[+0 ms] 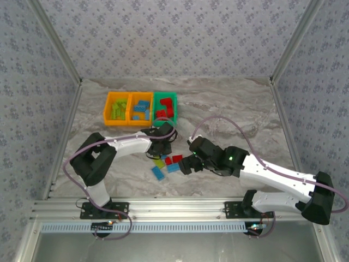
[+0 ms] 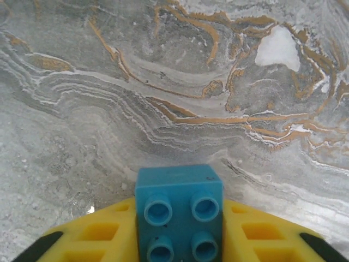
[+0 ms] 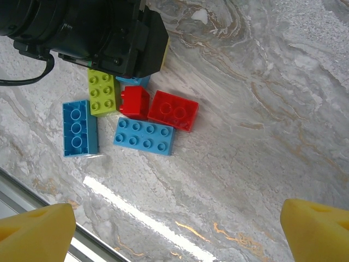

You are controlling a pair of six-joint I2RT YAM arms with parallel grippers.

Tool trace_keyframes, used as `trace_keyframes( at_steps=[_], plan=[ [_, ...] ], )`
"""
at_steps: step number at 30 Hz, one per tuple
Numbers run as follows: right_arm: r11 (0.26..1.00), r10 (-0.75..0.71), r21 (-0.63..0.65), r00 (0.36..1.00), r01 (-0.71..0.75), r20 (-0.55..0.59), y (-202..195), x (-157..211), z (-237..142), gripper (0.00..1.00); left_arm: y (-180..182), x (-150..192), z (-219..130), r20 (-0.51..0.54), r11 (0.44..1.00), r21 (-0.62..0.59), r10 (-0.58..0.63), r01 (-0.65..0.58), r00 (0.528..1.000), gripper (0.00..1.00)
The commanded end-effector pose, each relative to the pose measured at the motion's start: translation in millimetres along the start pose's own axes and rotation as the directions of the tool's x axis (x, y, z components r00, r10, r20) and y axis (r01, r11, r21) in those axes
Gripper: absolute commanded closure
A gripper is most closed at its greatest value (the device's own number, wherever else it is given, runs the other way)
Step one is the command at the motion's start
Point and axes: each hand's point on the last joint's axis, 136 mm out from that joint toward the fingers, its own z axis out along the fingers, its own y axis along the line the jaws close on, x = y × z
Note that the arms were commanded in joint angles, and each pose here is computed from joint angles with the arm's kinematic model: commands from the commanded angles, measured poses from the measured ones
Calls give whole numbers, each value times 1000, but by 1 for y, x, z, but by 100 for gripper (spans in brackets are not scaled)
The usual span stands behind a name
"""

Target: Sort the legos into containers by color

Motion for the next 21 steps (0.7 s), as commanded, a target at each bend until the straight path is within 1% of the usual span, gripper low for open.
trace_keyframes(
  at_steps=[1,2,4,6,10,13,15,16,19,21],
  plan=[
    [999,22,-28,1000,-21,8,9,-2,4,1,10,-11,-11,50,998,-61,18,-15,999,75],
    [998,25,-50,1000,-25,8,14,-2,4,1,10,-17,-18,74,998,-68,23,-18,997,76],
    [994,42,-100,998,-37,47,26,-11,4,1,10,-32,-34,126,998,-63,26,-18,992,78],
    [993,56,-113,994,-46,90,31,-19,1,1,10,-52,-55,196,999,-50,26,-16,980,79],
    [996,76,-60,986,-68,151,19,-28,-7,0,24,-101,-95,329,996,-86,28,0,944,79],
    [996,89,-35,981,-84,171,11,-29,-11,0,42,-150,-112,433,988,-151,44,24,900,79],
    [995,99,-34,980,-94,171,9,-26,-13,0,54,-184,-114,476,983,-179,46,45,878,79],
    [994,105,-30,980,-101,169,7,-25,-13,0,58,-196,-111,479,984,-170,31,58,877,79],
    [991,132,-5,979,-133,157,1,-19,-13,0,63,-227,-91,441,991,-56,-84,120,894,79],
    [989,142,9,979,-145,147,-3,-15,-13,0,60,-244,-76,408,992,6,-119,128,905,75]
  ],
)
